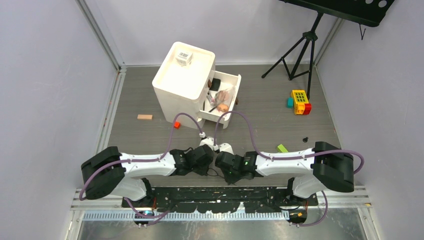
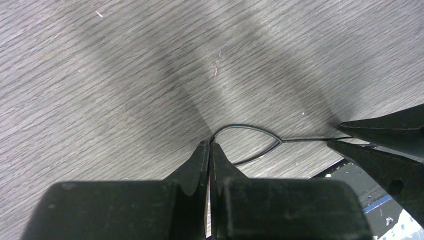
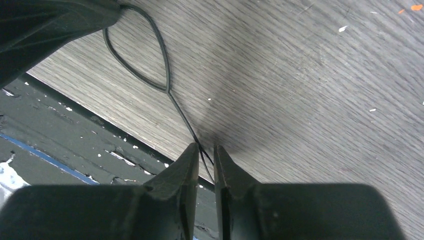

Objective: Organize the makeup
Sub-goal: Pick up the makeup tool from the corner of the board.

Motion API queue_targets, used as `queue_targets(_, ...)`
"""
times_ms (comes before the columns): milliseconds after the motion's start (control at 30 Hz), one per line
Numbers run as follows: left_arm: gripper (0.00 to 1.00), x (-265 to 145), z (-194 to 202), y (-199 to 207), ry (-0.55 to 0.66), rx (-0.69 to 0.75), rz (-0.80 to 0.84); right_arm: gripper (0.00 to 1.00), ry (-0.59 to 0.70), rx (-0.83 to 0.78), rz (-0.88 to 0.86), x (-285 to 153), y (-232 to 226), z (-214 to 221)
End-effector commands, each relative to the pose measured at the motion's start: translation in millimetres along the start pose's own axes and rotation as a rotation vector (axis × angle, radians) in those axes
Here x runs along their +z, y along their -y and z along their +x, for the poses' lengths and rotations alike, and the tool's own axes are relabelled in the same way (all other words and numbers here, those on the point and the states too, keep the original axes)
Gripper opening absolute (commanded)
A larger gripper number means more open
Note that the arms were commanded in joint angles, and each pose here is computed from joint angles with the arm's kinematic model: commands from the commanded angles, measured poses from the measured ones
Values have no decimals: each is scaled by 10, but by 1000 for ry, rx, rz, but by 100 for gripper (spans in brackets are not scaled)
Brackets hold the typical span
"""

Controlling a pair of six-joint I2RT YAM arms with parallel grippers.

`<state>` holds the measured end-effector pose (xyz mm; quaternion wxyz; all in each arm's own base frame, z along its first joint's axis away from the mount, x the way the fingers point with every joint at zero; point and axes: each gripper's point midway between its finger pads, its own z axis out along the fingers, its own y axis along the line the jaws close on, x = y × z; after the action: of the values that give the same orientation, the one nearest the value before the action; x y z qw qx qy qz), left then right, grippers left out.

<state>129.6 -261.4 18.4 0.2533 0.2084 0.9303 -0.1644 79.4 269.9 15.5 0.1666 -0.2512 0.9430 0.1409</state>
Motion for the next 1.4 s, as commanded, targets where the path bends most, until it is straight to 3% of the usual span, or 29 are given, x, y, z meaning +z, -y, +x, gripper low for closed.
queue_targets(0,0,36,237,-142,-67,34,-38,20,-20,-15,30,22,42,59)
queue_targets(333,0,-60,61,-95,-8,25,-27,1,20,-24,12,-26,11,-28)
queue_targets(467,1,-159,-105,-95,36,32,-47,0,40,-27,-10,-31,-31,-70)
queue_targets(633,25,-354,-417,-16,126,25,-38,0,52,-43,-32,-35,-79,-111)
queue_targets(800,28,-599,-725,-21,216,29,-66,0,85,-45,-29,-77,-82,-187)
queue_targets(1067,37,-1033,-1044,-344,376,-29,-171,0,301,-10,-24,-537,-53,-654)
queue_targets(1367,42,-1378,-1309,-708,478,-72,-254,0,541,101,21,-1207,202,-1376)
